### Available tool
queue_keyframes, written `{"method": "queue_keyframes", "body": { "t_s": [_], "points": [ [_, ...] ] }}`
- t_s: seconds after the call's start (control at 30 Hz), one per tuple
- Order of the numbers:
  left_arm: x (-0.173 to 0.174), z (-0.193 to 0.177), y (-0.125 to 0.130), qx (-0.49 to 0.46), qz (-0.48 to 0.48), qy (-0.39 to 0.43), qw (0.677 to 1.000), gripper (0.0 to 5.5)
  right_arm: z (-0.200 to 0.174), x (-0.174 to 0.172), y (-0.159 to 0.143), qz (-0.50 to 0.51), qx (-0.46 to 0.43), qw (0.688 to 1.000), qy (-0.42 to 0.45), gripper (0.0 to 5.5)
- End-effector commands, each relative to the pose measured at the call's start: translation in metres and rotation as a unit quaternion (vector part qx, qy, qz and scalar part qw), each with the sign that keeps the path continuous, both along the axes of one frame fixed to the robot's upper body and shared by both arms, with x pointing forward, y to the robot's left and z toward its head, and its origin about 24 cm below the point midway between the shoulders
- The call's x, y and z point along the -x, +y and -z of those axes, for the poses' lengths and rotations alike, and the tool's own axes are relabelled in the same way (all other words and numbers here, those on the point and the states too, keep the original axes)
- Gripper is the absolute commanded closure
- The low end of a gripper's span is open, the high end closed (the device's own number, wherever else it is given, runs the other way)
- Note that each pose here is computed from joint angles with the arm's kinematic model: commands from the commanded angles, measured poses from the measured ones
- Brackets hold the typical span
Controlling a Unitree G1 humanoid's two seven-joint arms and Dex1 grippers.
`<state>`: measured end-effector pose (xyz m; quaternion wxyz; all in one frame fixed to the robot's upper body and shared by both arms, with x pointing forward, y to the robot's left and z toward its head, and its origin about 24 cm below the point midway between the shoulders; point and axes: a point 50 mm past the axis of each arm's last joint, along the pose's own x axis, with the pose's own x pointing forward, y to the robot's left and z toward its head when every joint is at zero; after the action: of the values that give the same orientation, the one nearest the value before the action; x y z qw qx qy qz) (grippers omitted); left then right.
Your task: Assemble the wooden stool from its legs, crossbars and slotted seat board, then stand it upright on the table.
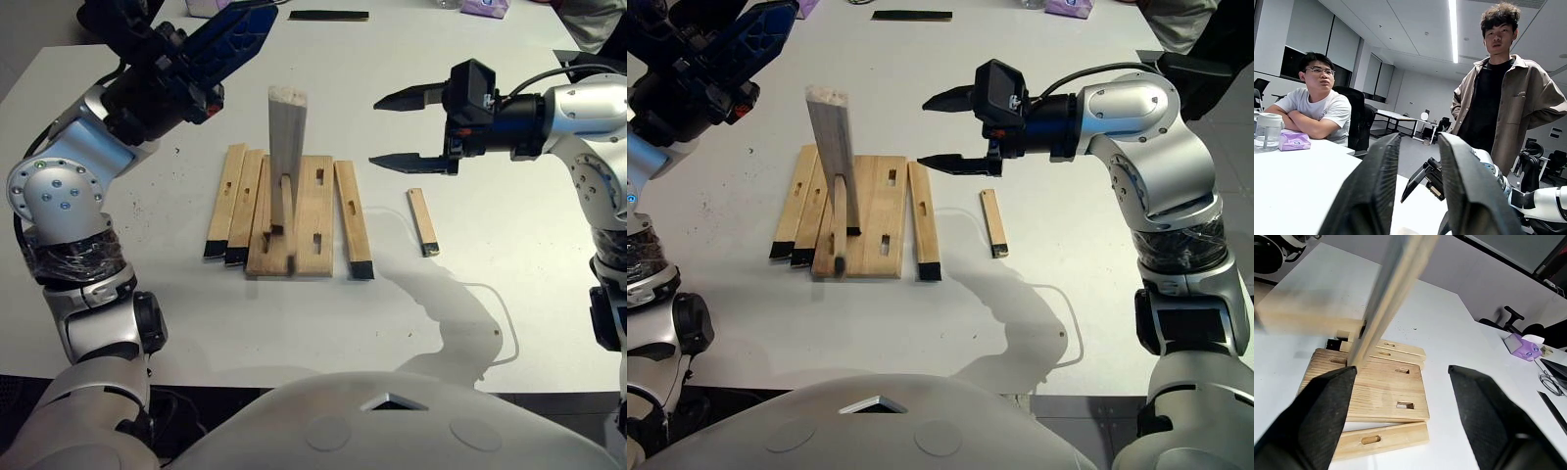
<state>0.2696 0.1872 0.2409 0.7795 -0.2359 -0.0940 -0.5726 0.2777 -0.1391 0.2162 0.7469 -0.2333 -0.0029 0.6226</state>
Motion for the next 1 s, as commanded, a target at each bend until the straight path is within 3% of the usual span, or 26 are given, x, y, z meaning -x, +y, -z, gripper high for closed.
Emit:
{"method": "queue_keyframes", "body": {
  "t_s": [0.03,0.17,0.33,0.47,0.57,0.7,1.0],
  "points": [
    [-0.001,-0.001,-0.002,0.003,-0.007,-0.004,1.0,4.91,0.004,0.002,0.002,0.003,-0.009,1.0,0.011,2.05],
    [0.002,0.009,-0.003,-0.004,-0.009,0.012,1.0,5.48,0.014,0.005,0.003,0.018,-0.016,0.999,0.033,2.05],
    [0.004,0.039,0.005,-0.03,-0.075,0.055,0.995,5.48,0.056,0.01,0.002,0.051,0.001,0.994,0.099,2.05],
    [0.008,0.056,0.019,-0.016,-0.169,0.089,0.982,5.48,0.068,0.001,-0.022,0.108,0.025,0.987,0.114,2.05],
    [0.02,0.065,0.032,0.024,-0.249,0.116,0.961,5.48,0.067,0.01,-0.033,0.069,0.064,0.984,0.149,2.05],
    [0.042,0.072,0.03,0.076,-0.301,0.142,0.94,5.48,0.07,0.035,-0.048,-0.01,0.121,0.97,0.209,2.05],
    [0.096,0.085,0.035,0.098,-0.413,0.195,0.884,5.48,0.058,0.077,-0.073,-0.102,0.183,0.929,0.306,2.05]
  ]
}}
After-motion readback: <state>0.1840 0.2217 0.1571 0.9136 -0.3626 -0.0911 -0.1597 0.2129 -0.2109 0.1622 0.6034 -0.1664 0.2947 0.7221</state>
